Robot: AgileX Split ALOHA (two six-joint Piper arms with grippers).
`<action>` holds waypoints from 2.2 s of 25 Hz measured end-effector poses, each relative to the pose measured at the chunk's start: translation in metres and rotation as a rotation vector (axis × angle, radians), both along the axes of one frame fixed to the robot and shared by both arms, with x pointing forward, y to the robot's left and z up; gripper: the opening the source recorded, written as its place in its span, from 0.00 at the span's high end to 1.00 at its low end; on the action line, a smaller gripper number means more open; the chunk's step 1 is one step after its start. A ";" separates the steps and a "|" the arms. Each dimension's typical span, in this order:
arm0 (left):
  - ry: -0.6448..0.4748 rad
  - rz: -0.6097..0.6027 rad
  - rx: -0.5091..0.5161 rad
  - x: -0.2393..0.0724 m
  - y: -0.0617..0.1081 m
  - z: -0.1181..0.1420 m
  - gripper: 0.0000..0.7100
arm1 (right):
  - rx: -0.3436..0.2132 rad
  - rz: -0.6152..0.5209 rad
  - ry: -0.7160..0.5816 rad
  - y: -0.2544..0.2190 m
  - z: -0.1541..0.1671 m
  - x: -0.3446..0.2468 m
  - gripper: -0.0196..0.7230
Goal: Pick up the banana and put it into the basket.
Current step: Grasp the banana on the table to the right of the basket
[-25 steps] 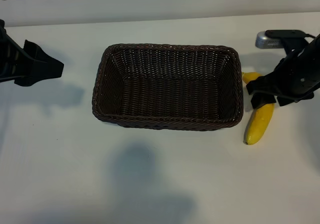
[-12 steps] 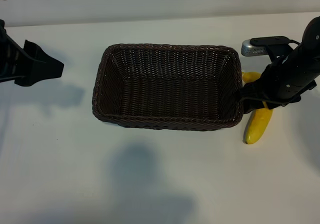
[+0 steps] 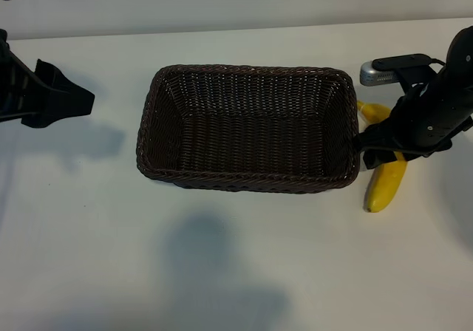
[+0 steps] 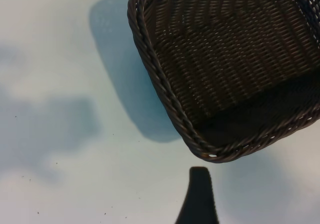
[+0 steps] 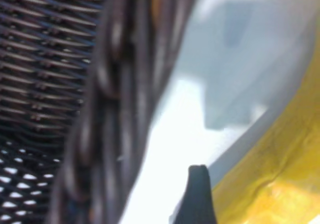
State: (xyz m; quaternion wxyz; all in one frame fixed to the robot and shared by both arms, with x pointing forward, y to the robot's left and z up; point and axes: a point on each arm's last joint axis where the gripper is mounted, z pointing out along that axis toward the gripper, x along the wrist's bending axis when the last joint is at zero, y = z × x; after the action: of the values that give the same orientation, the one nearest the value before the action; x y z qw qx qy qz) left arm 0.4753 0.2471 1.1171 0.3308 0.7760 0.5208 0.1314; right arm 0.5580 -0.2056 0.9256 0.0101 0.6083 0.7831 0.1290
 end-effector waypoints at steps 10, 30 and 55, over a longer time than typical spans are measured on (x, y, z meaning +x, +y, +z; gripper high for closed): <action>0.000 0.000 0.000 0.000 0.000 0.000 0.14 | -0.041 -0.002 -0.013 -0.004 -0.001 0.001 0.16; 0.000 -0.001 0.000 0.000 0.000 0.000 0.14 | -0.037 -0.025 0.033 -0.002 -0.012 0.001 0.17; 0.000 -0.001 0.000 0.000 0.000 0.000 0.14 | 0.015 -0.032 0.029 0.002 -0.015 0.003 0.36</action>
State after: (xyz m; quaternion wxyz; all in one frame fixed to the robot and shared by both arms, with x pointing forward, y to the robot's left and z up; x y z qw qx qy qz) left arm 0.4753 0.2471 1.1171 0.3307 0.7762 0.5204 0.1315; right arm 0.5607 -0.2033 0.9109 -0.0039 0.6225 0.7724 0.1257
